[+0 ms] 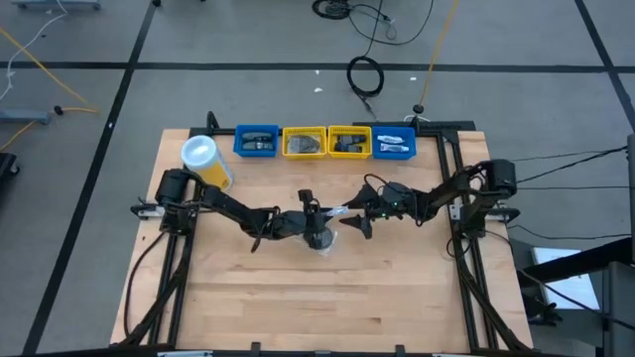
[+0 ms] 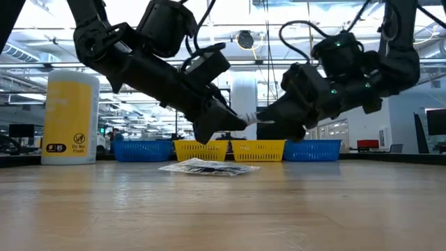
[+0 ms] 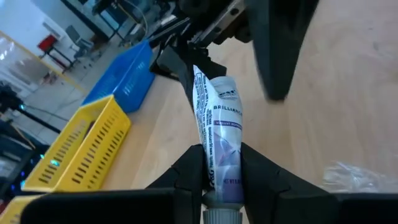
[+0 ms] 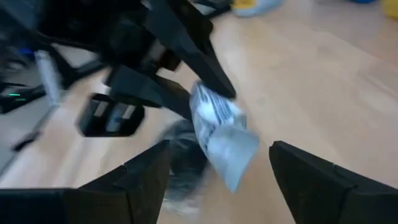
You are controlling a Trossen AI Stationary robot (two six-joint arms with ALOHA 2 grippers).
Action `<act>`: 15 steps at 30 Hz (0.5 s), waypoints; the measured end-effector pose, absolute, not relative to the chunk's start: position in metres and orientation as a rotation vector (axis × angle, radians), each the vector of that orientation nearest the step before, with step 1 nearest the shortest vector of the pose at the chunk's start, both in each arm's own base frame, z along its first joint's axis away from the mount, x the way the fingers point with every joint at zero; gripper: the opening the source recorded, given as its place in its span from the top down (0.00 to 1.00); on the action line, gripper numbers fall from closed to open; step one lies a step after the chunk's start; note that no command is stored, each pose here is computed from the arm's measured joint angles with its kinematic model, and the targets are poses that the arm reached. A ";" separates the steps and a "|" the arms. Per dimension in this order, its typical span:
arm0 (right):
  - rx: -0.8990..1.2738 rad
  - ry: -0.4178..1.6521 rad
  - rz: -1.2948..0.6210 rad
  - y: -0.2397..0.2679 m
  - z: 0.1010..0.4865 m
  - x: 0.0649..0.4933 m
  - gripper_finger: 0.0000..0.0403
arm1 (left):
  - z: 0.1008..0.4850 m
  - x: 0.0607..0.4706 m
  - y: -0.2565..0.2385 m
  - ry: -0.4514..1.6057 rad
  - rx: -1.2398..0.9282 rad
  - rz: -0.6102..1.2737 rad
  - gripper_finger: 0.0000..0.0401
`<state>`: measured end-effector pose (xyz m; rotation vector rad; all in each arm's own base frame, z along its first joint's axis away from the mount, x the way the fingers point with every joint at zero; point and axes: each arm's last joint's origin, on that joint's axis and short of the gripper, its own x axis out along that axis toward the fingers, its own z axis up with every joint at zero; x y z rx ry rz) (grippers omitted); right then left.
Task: Pick & Place Travel size toiletries
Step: Put the toothpaste into the right blue bin
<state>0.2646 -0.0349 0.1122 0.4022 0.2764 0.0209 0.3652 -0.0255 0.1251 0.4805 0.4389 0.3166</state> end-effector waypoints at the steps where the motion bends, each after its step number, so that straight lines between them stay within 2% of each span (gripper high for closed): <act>1: 0.402 0.258 0.055 -0.034 0.111 0.266 0.35 | 0.125 0.365 -0.027 0.440 0.491 0.311 0.80; 9: 0.439 0.178 0.108 -0.033 0.107 0.277 0.43 | 0.126 0.365 -0.031 0.437 0.497 0.297 0.80; 15: 0.436 0.168 0.101 -0.034 0.108 0.282 0.60 | 0.126 0.365 -0.031 0.433 0.490 0.288 0.80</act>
